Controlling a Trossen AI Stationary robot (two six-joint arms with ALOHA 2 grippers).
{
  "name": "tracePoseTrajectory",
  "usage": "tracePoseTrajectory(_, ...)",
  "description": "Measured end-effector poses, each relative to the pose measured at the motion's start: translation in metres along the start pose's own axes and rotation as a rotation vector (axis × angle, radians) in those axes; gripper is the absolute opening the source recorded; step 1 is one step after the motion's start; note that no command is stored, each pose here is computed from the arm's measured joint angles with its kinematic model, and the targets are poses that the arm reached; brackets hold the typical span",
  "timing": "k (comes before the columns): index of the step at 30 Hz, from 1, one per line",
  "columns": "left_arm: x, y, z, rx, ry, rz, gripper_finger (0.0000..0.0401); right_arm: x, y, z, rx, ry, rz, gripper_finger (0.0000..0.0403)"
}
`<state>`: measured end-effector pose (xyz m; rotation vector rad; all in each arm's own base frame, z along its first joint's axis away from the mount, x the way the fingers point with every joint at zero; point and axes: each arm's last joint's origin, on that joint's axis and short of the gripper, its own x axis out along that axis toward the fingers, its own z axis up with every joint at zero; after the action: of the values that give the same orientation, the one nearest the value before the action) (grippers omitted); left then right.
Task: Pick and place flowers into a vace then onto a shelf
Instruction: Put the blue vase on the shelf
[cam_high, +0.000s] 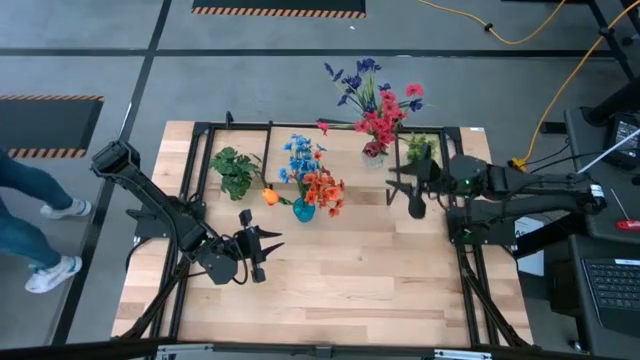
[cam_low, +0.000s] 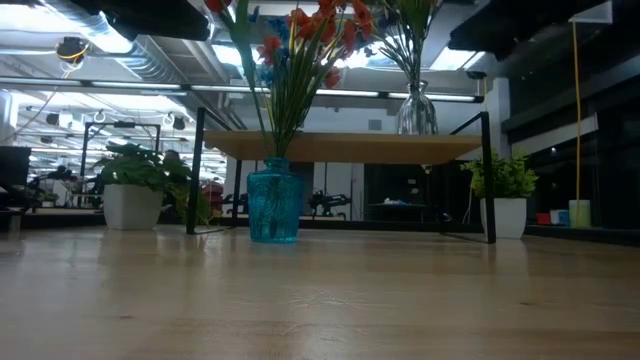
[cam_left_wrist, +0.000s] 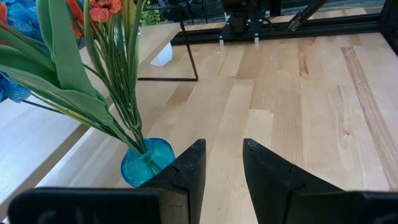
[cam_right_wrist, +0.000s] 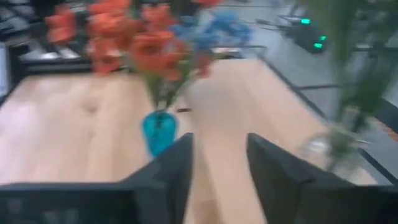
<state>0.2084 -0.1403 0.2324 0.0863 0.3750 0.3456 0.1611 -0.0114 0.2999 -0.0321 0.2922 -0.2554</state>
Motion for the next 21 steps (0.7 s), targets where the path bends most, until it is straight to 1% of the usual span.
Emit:
tracePoseTrajectory(5, 0.000, 0.000, 0.000, 0.000, 0.000, 0.000, 0.0100, 0.002, 0.023, -0.003, -0.054, 0.024, 0.113, 0.0031)
tracePoseTrajectory(6, 0.000, 0.000, 0.000, -0.002, 0.000, 0.001, 0.0102, 0.003, 0.028, -0.004, -0.063, 0.030, 0.124, 0.0016)
tracePoseTrajectory(7, 0.000, 0.000, 0.000, -0.002, 0.001, 0.000, 0.0106, 0.005, 0.033, -0.005, -0.074, 0.040, 0.134, 0.0010)
tracePoseTrajectory(11, 0.001, 0.000, 0.000, -0.008, 0.010, -0.021, 0.0136, 0.014, 0.054, -0.013, -0.072, 0.091, 0.140, 0.0015)
tracePoseTrajectory(14, 0.001, 0.000, 0.000, -0.066, 0.016, -0.030, 0.0170, 0.024, 0.071, -0.020, -0.073, 0.132, 0.134, 0.0008)
tracePoseTrajectory(16, 0.002, 0.001, 0.000, -0.081, 0.017, -0.025, 0.0194, 0.032, 0.082, -0.025, -0.088, 0.145, 0.141, 0.0004)
tracePoseTrajectory(21, 0.007, 0.005, 0.001, -0.047, 0.021, 0.003, 0.0247, 0.048, 0.111, -0.036, -0.092, 0.130, 0.116, 0.0007)
